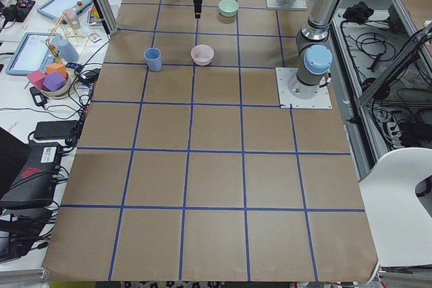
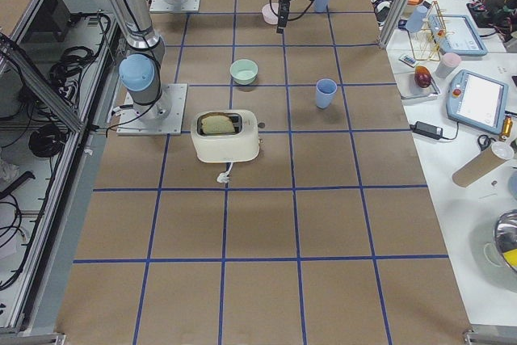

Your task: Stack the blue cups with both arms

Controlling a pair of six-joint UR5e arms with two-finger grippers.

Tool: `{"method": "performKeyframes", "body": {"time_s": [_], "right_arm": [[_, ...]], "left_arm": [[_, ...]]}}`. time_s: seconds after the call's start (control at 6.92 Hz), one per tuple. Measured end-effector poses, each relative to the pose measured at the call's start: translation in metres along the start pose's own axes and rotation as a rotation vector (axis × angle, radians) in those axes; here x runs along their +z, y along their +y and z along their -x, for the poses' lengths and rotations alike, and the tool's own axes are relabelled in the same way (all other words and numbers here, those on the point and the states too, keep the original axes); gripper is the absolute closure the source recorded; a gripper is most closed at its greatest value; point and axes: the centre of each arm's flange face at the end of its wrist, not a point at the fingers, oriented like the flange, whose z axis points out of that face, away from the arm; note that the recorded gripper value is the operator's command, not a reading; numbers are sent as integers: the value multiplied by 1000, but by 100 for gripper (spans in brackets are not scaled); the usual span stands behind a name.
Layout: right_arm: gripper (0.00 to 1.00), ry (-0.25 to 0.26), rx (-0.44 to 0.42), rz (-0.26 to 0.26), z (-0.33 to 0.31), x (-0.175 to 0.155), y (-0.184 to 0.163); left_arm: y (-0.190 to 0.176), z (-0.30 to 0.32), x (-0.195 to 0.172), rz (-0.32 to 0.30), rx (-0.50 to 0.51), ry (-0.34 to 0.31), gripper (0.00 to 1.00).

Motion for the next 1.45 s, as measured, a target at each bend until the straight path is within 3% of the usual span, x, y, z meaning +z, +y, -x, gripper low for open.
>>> {"method": "performKeyframes", "body": {"time_s": [1.45], "right_arm": [[0,-8,34,-23,-24,-2,-13]], "left_arm": [[4,1,-3,-5,-1,0,0]]}}
